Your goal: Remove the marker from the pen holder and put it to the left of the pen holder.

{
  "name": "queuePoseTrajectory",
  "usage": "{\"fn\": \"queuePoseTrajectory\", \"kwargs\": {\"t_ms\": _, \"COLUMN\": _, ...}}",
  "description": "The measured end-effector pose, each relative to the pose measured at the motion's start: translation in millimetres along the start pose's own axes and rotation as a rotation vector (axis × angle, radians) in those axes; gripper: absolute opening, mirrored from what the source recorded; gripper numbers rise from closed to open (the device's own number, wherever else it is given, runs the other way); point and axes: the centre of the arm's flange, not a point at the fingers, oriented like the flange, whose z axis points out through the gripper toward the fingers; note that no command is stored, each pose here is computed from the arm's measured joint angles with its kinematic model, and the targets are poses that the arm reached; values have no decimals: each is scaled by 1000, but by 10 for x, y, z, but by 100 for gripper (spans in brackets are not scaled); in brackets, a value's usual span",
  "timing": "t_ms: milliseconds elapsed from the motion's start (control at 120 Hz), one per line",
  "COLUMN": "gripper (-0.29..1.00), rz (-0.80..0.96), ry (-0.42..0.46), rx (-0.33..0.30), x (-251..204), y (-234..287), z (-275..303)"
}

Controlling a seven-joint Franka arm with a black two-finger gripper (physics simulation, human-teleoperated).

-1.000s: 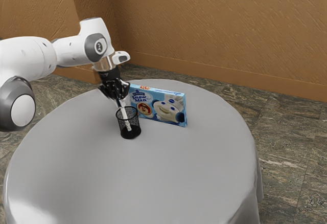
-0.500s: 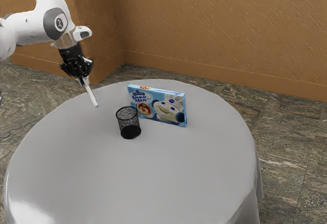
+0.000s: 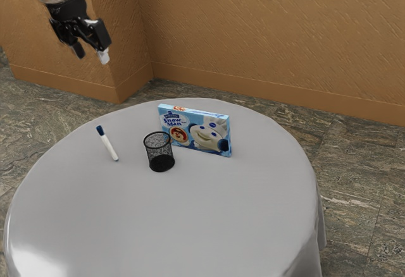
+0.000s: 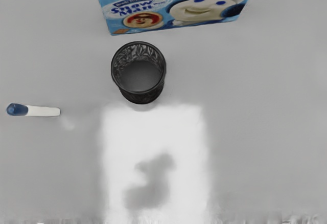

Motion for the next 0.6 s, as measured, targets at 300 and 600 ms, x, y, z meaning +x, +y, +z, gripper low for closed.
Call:
{"fn": "queuePoseTrajectory", "kwargs": {"t_ms": 300, "gripper": 67, "rz": 80, "ry": -146, "rx": 78, "x": -239, "y": 531, "z": 350}}
{"fn": "queuePoseTrajectory", "kwargs": {"t_ms": 600, "gripper": 69, "rz": 52, "ry": -144, "rx": 89, "x": -248, "y": 534, "z": 342}}
